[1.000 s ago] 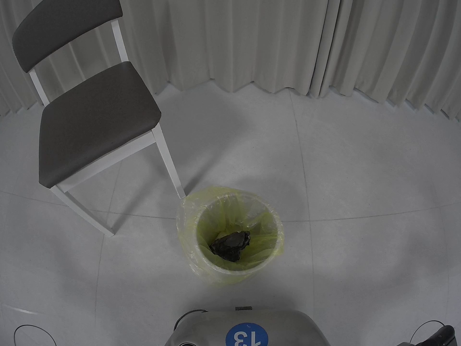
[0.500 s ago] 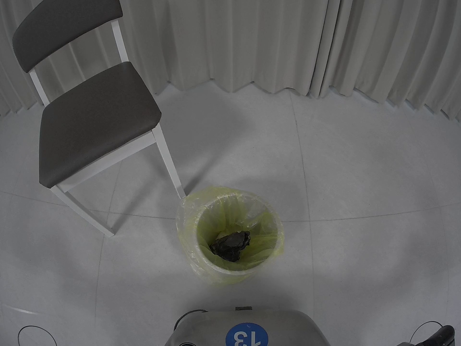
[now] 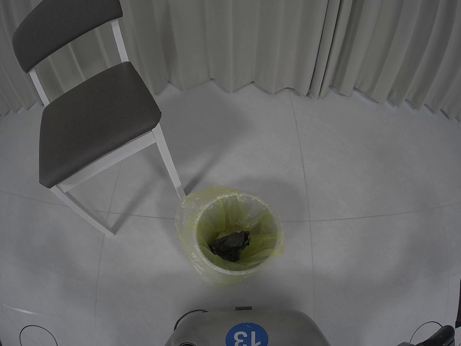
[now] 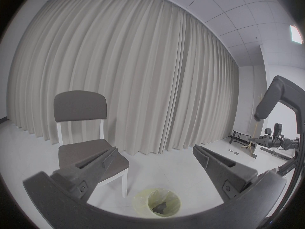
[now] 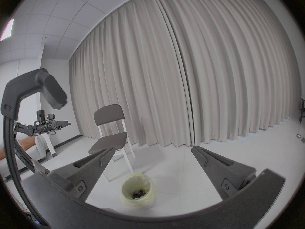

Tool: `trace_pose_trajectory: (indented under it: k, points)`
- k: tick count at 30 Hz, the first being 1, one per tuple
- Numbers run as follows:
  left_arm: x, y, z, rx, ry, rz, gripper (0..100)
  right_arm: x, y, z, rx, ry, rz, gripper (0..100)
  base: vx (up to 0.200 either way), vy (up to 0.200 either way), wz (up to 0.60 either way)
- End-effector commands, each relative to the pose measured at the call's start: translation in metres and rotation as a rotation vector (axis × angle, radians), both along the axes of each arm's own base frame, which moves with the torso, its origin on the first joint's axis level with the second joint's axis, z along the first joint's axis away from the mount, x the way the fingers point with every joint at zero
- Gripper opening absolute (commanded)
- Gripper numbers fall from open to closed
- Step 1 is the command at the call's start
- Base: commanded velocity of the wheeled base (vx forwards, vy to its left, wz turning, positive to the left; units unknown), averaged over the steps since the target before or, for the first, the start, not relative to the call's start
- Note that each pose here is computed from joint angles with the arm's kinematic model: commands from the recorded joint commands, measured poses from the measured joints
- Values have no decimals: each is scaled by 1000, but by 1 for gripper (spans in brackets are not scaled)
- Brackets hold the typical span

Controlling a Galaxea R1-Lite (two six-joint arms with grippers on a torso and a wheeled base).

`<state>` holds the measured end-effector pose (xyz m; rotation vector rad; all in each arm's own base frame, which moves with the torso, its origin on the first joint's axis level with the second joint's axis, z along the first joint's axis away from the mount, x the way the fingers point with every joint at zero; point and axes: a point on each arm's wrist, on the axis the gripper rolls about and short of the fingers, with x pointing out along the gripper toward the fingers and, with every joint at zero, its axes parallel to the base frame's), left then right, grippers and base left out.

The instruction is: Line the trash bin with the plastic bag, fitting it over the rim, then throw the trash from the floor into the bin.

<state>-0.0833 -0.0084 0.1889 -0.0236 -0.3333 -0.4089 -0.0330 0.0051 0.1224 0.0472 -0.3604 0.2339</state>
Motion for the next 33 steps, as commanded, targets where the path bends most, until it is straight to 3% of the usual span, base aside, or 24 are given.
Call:
trace_pose_trajectory:
  k: [1, 6, 11, 15, 17, 19, 23, 26, 29, 33]
  points:
    - [9, 1, -18, -15, 43, 64, 100, 0, 0, -3, 3, 1, -4, 100, 0, 0, 0]
    - [36, 5, -56, -65, 175, 222, 100, 1, -1, -5, 19, 8, -59, 100, 0, 0, 0]
    - [58, 6, -94, -66, 181, 289, 100, 0, -2, -2, 24, -39, -80, 100, 0, 0, 0]
    - [60, 7, -101, -73, 234, 326, 100, 1, -2, -4, 19, -53, -102, 100, 0, 0, 0]
    - [60, 8, -108, -65, 295, 387, 100, 2, -3, -5, 23, -43, -125, 100, 0, 0, 0]
    - [60, 9, -108, -68, 297, 399, 100, 2, -3, -6, 26, -37, -134, 100, 0, 0, 0]
    - [60, 9, -108, -68, 296, 410, 100, 5, -4, -12, 32, 24, -170, 100, 0, 0, 0]
    - [60, 9, -108, -67, 296, 413, 100, 7, -5, -21, 17, 111, -247, 100, 0, 0, 0]
    - [60, 9, -108, -70, 296, 420, 100, 9, -8, -32, -10, 221, -378, 100, 0, 0, 0]
    - [60, 10, -108, -77, 296, 452, 100, 10, -10, -39, -33, 298, -465, 100, 0, 0, 0]
